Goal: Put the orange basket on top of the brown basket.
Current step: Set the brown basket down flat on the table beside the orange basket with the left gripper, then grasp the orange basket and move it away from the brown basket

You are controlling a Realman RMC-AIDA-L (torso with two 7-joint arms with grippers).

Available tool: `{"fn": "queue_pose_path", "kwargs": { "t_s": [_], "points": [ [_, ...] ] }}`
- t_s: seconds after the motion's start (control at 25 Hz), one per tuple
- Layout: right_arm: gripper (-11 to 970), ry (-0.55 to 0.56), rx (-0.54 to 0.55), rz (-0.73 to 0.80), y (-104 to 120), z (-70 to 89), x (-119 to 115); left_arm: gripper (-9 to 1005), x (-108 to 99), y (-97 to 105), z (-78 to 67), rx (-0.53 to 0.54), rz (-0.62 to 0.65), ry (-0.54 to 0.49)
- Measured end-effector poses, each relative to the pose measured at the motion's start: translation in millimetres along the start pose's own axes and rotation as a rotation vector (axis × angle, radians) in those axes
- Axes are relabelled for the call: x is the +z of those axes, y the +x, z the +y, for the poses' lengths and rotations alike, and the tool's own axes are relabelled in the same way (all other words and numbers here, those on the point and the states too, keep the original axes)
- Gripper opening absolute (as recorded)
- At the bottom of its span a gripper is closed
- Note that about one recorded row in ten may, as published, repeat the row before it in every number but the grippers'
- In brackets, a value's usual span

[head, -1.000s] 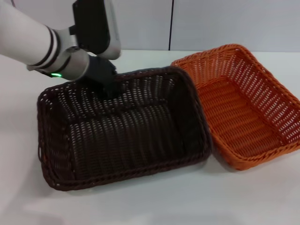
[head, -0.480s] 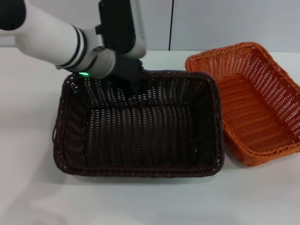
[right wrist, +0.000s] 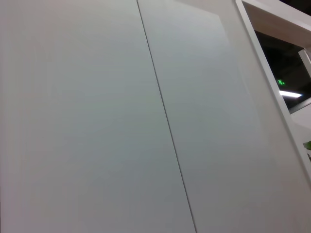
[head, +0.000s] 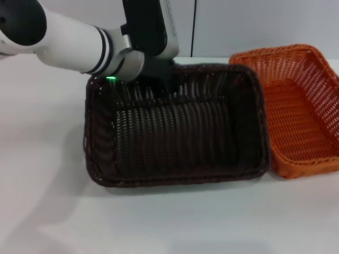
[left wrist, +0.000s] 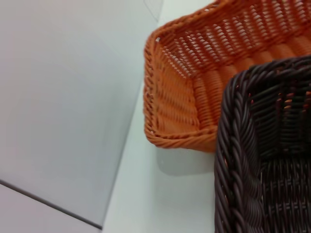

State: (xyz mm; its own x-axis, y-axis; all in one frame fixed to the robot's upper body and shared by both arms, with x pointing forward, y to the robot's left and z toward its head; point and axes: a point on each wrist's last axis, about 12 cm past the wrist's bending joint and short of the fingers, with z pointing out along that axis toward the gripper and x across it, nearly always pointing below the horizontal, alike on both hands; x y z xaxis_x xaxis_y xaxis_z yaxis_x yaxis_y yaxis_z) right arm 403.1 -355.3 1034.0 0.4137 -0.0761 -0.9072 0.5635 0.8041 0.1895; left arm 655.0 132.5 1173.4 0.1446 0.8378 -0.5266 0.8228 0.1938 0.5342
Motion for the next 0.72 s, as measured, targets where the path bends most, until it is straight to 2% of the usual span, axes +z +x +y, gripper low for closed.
{"fn": "queue_pose_path", "kwargs": {
  "t_s": [0.28,0.48,0.6,0.72],
  "points": [
    [784,-0.005,-0.002,0.005,1.0,0.6,1.1,297,4.2,-2.4,-6.8,-0.004,-0.017,0.011],
    [785,-0.007,-0.003,0.010,1.8,0.7,1.9,402,7.4,-4.8,-10.4,0.010,-0.018,0.010],
    [785,-0.007,-0.004,0.010,1.8,0.4,2.1,481,6.6,-6.5,-7.8,0.011,-0.026,-0.012],
    [785,-0.006,-0.004,0.010,1.9,0.2,2.3,567,4.4,-8.8,-0.7,0.009,-0.047,-0.079]
  ]
}}
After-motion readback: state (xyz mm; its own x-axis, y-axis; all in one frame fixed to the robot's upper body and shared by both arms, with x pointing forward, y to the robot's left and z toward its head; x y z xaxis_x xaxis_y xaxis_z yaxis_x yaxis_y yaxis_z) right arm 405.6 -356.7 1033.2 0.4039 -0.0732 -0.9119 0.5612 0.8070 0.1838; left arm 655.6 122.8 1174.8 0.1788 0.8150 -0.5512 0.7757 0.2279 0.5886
